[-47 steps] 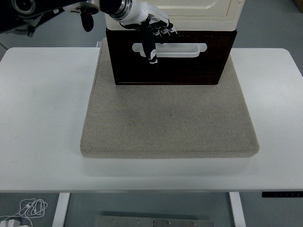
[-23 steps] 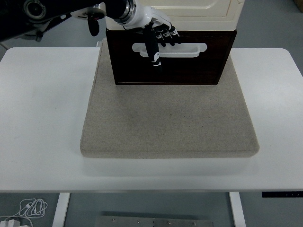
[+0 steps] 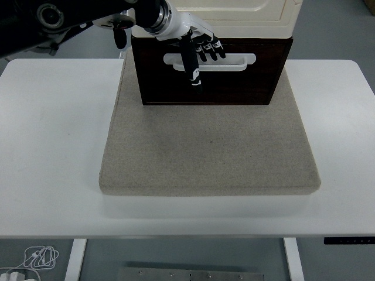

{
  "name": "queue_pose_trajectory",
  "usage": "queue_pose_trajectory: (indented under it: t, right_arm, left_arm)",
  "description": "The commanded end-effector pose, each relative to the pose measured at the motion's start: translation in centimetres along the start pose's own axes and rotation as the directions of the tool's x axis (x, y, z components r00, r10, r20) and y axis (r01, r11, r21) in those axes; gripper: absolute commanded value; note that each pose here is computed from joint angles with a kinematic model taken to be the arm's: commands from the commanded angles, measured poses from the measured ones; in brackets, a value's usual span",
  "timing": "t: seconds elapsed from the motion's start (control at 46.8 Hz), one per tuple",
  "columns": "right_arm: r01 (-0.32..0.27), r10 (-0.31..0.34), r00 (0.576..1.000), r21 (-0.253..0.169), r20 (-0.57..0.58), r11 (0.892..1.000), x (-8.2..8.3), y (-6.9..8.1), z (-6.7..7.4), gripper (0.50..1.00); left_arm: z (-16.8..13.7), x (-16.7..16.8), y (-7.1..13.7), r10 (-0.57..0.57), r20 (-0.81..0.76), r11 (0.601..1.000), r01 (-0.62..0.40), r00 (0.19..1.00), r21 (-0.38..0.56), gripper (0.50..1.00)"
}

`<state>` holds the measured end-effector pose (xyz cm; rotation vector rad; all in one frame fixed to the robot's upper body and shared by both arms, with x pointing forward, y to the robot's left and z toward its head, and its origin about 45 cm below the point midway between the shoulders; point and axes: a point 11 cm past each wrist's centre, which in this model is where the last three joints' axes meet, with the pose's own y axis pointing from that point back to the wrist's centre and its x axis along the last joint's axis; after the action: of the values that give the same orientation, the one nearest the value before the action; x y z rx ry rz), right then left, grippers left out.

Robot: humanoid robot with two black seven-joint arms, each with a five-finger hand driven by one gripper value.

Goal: Open the drawer under the combination cabinet

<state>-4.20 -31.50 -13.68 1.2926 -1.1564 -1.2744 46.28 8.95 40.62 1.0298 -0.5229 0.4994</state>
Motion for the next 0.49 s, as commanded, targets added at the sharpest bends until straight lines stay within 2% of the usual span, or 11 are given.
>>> queue_pose_trajectory:
  t: [0.0, 0.47]
  right_arm:
    - [0.0, 0.0, 1.0, 0.001, 0.0, 1.0, 0.01, 0.0, -0.02, 0.926]
    - [0.001, -0.001, 1.0, 0.0, 0.0, 1.0, -0.04, -0.01, -0.01, 0.926]
  left_arm:
    - [-0.09, 0.04, -0.02, 0.001, -0.003, 1.0, -0.001, 1.0, 0.001, 1.0]
    - [0.04, -0.66, -0.9, 0.0, -0.018, 1.0, 0.0, 1.0, -0.001, 1.0]
